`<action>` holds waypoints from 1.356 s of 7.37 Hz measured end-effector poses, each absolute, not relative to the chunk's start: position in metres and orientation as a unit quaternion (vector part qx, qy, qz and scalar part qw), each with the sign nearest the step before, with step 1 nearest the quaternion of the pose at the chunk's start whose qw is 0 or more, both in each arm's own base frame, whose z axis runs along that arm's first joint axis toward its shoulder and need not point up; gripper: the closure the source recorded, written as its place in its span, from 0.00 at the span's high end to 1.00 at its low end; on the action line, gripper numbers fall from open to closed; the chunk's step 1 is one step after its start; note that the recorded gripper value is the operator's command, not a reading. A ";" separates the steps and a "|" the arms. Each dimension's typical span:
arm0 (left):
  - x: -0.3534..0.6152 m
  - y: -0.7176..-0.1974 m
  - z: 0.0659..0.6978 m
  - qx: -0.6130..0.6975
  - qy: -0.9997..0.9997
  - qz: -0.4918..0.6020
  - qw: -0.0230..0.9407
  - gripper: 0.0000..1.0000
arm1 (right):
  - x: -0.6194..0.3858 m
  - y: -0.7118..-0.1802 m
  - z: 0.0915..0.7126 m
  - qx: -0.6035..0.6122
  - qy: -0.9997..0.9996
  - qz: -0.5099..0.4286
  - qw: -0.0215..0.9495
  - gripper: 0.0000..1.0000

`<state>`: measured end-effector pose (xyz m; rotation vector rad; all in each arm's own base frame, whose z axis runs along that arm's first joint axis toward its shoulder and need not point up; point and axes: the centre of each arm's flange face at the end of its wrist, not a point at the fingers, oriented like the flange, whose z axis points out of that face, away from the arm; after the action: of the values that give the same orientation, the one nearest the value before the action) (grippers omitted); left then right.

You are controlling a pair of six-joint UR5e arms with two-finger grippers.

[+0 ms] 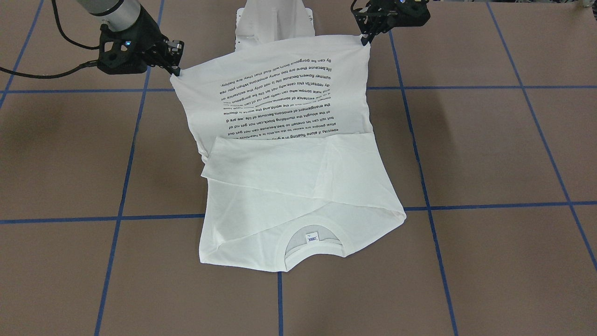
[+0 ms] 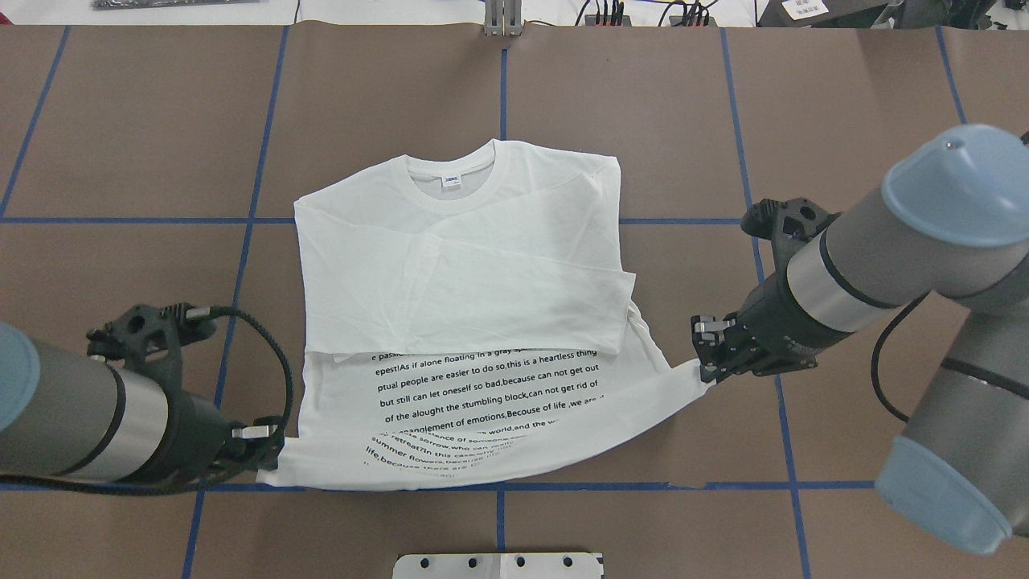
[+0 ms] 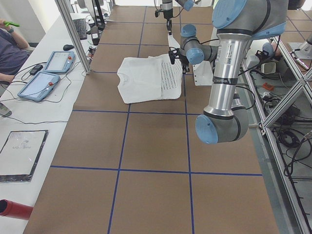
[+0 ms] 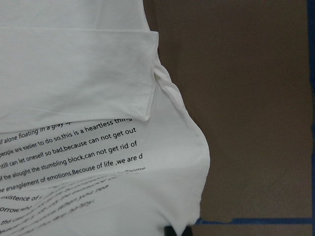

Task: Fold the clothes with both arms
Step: 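Carry the held hem with both grippers past the collar, farther from the robot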

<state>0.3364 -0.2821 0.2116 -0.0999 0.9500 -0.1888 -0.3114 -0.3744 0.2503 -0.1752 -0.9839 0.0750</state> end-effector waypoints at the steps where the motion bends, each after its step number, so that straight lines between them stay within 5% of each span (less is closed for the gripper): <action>1: 0.340 -0.319 0.204 -0.034 0.444 -0.100 0.890 0.00 | -0.298 -0.402 0.255 -0.074 -0.475 0.039 0.876 0.00; 5: 0.308 -0.423 0.228 0.020 0.399 -0.113 0.910 0.00 | -0.311 -0.499 0.239 -0.045 -0.472 0.044 0.879 0.00; 10: 0.322 -0.481 0.247 0.037 0.393 -0.117 0.911 0.00 | -0.353 -0.588 0.221 -0.033 -0.462 0.044 0.885 0.00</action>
<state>0.3221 -0.4807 0.2474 0.0766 0.8095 -0.2403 -0.3534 -0.5876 0.2211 -0.0690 -0.9603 0.0917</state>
